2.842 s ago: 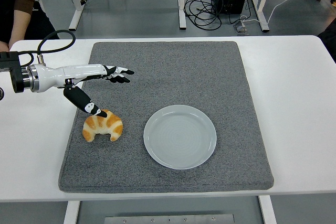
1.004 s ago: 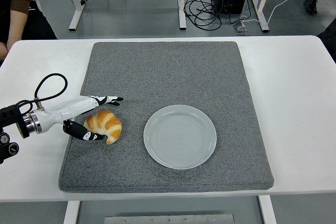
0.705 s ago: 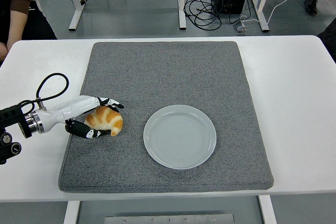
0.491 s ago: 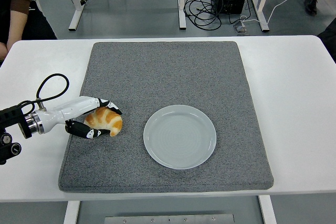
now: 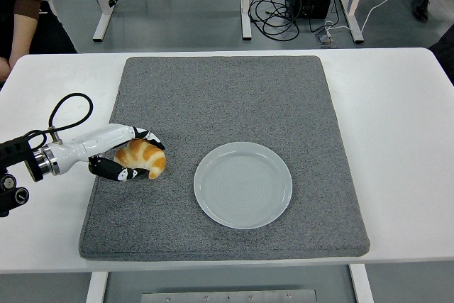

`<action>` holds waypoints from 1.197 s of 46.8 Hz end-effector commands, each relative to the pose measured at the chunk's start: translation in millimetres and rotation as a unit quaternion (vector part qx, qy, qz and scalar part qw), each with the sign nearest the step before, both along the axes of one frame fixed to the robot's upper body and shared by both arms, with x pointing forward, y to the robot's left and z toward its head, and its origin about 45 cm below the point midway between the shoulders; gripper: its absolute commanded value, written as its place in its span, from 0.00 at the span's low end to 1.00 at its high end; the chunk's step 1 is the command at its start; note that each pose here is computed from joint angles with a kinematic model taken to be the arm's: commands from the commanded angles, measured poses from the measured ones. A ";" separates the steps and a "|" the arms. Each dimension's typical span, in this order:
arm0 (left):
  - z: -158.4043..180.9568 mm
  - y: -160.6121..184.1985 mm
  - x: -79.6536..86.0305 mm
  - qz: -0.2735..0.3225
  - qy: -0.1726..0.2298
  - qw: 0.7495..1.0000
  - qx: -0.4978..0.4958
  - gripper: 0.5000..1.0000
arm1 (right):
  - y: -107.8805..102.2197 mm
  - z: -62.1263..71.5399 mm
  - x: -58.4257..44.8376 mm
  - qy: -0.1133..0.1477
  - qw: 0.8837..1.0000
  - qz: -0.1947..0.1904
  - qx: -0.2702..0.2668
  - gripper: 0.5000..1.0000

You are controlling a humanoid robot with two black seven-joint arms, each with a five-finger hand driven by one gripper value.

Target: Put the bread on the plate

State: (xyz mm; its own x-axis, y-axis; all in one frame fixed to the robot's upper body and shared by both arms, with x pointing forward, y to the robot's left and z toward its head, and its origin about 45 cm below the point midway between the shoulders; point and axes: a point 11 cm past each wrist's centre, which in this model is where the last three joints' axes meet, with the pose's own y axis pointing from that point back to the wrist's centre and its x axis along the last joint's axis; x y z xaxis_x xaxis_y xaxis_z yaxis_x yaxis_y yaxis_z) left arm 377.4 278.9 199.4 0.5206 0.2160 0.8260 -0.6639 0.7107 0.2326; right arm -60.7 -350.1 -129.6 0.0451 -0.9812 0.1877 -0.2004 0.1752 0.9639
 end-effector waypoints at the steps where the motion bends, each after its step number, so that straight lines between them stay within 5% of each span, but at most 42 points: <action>1: -1.4 -0.1 -1.1 -0.001 0.003 1.000 0.001 0.00 | 0.2 0.0 0.0 0.000 1.000 0.000 0.000 1.00; 25: 8.8 -1.4 4.9 -0.010 -0.012 1.000 0.010 0.00 | 0.2 0.0 0.0 0.000 1.000 0.000 0.000 1.00; 56: 79.9 -43.5 41.3 -0.074 -0.072 0.994 0.031 0.00 | -0.3 0.0 -0.1 0.000 1.000 0.001 0.000 1.00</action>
